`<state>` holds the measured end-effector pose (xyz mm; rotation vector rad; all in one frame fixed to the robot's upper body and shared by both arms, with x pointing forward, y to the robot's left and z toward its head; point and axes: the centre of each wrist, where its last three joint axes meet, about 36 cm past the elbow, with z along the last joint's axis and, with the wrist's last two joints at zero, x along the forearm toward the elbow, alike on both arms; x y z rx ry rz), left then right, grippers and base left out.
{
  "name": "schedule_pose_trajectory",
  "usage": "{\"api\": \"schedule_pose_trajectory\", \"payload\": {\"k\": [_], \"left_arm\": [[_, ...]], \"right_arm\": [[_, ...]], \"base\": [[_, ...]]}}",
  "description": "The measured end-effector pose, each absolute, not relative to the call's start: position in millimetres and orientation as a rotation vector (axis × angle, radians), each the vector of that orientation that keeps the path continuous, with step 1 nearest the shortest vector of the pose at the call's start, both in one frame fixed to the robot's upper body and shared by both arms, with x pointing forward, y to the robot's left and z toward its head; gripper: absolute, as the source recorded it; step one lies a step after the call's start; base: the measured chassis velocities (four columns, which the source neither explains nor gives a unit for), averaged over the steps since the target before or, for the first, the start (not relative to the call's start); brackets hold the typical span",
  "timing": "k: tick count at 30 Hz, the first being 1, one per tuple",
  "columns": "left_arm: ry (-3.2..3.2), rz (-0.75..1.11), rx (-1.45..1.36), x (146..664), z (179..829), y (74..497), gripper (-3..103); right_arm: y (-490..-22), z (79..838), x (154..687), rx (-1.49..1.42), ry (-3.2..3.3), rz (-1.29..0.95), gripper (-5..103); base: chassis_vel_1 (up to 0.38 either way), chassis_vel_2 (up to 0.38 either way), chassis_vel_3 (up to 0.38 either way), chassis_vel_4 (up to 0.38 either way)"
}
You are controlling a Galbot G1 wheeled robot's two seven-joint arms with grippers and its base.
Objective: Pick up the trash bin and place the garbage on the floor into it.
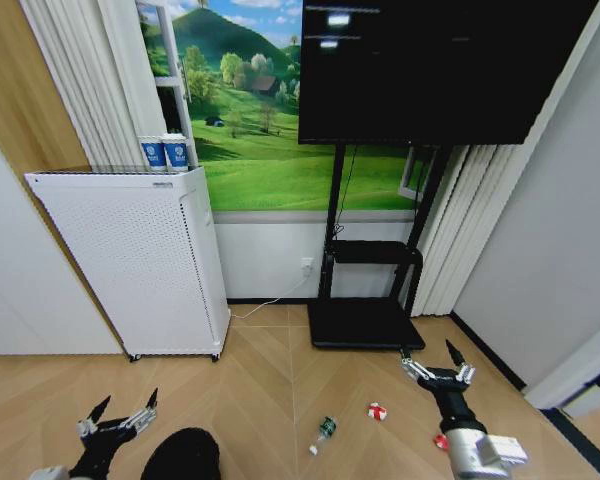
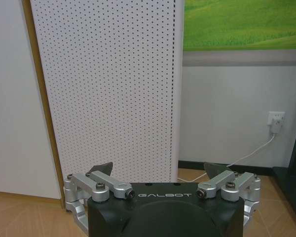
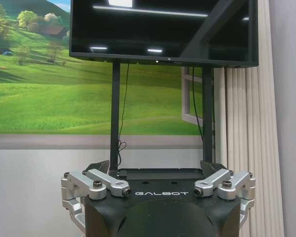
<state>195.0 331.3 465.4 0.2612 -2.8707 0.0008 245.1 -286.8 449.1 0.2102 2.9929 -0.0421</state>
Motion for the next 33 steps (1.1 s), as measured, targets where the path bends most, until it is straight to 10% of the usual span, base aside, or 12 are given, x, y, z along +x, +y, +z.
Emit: {"api": "schedule_pose_trajectory", "payload": {"k": [33], "left_arm": [[-2.98, -0.14, 0.142, 201.0, 469.5, 324.9, 100]], "right_arm": [[-285.7, 445.7, 241.6, 0.19, 2.991, -0.056, 100]], "base": [[0.0, 0.0, 0.0, 0.0]]}}
